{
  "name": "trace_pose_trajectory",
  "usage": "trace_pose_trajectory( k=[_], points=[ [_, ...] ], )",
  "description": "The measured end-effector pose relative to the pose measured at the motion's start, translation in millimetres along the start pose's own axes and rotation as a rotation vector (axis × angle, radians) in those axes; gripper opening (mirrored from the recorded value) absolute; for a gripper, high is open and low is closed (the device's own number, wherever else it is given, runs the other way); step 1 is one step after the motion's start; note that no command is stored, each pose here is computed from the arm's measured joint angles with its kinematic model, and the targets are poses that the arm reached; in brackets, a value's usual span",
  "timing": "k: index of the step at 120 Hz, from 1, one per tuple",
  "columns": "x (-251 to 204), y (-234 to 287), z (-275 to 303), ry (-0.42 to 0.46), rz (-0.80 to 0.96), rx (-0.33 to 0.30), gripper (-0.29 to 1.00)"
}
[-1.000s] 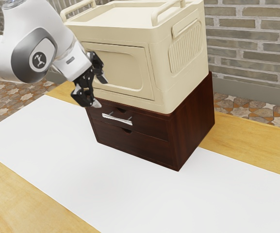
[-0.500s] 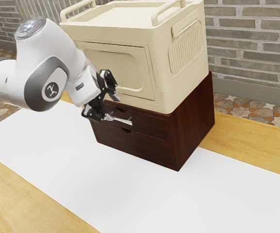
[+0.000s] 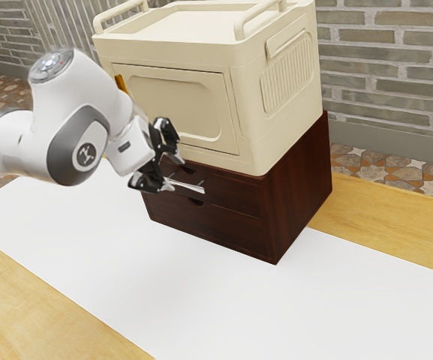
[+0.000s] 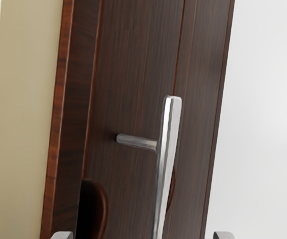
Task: Pull the drawer handle with one arm to open the drawer
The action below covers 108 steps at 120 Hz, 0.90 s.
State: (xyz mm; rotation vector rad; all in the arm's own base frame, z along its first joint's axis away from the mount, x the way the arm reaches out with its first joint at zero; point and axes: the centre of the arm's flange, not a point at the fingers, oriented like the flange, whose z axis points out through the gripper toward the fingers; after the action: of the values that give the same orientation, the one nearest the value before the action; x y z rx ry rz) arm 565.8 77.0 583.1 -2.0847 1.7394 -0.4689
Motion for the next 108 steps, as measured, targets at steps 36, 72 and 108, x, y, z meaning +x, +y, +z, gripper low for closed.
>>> trace_pose_trajectory(
  k=[36, 72, 108],
  points=[
    [-1.7, 1.0, 17.8, 0.008, 0.005, -0.018, 0.2],
    [-2.4, 3.7, 26.8, 0.01, 0.01, -0.032, 0.13],
    [3.4, 17.2, 24.6, 0.008, 0.02, -0.039, 0.11]
  ],
)
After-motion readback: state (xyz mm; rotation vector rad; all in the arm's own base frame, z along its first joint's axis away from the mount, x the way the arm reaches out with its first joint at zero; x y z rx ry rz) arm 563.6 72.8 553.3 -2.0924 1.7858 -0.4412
